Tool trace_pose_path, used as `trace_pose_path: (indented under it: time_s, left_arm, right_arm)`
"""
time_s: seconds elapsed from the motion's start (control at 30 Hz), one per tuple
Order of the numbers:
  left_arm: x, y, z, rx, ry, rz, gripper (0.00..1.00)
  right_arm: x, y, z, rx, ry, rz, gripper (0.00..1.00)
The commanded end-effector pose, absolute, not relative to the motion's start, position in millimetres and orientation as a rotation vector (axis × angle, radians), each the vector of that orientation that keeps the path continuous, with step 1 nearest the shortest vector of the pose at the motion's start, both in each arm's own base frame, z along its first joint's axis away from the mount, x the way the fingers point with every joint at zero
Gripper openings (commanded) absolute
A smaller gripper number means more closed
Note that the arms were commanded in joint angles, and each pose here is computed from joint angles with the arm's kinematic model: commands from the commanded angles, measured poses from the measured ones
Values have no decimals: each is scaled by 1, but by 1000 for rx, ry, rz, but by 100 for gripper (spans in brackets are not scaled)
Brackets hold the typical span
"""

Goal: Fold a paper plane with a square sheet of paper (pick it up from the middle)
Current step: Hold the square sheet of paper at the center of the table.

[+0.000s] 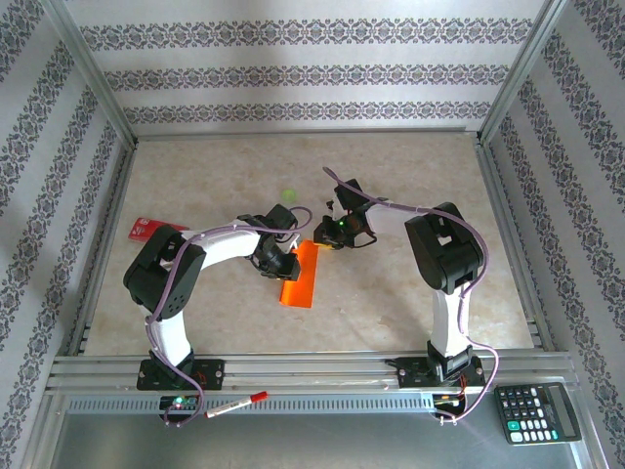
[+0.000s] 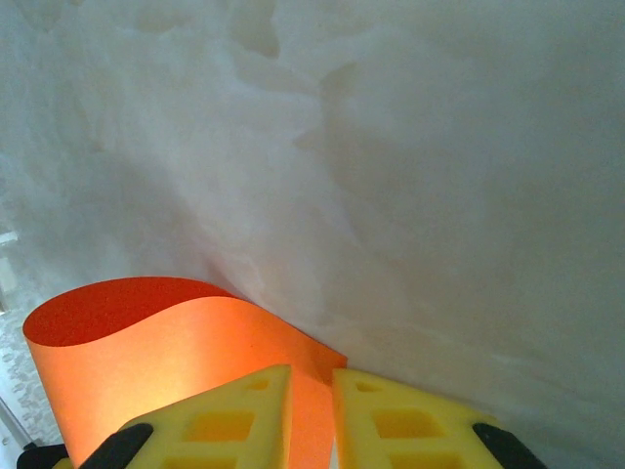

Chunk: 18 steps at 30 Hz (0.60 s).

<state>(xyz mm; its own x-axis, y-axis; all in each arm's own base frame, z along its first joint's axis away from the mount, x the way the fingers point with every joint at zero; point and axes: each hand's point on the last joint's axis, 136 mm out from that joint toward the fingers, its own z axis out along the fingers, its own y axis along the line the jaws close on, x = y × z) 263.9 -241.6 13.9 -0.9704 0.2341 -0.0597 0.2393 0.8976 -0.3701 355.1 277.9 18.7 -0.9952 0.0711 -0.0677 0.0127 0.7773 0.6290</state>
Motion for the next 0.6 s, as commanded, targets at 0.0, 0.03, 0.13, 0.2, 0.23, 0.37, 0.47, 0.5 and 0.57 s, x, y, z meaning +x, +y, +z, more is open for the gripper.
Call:
trace_pose_path:
  time_s: [0.0, 0.03, 0.13, 0.2, 0.23, 0.37, 0.47, 0.5, 0.57]
  left_arm:
    - [226, -203, -25, 395, 3250, -332, 22]
    - [226, -203, -26, 393, 3250, -331, 21]
    - [225, -201, -27, 383, 3252, -322, 20]
    - [225, -201, -27, 378, 3251, -323, 20]
    - [224, -201, -28, 376, 3254, -321, 20]
    - [225, -201, -29, 361, 3252, -320, 20]
    - [224, -200, -30, 350, 3252, -319, 20]
    - [224, -200, -31, 346, 3253, -319, 20]
    - [224, -200, -30, 347, 3252, -320, 20]
  right_arm:
    - [366, 281, 14, 29, 2849, 1009, 20]
    - [366, 281, 15, 26, 2849, 1009, 20]
    - [365, 279, 15, 31, 2851, 1006, 20]
    - [365, 277, 16, 32, 2848, 1007, 20]
    - [365, 277, 17, 30, 2844, 1008, 20]
    - [365, 276, 23, 32, 2834, 1013, 20]
    - [364, 276, 26, 27, 2830, 1015, 20]
    - [364, 276, 26, 27, 2829, 1015, 20]
    - [364, 276, 28, 25, 2827, 1016, 20]
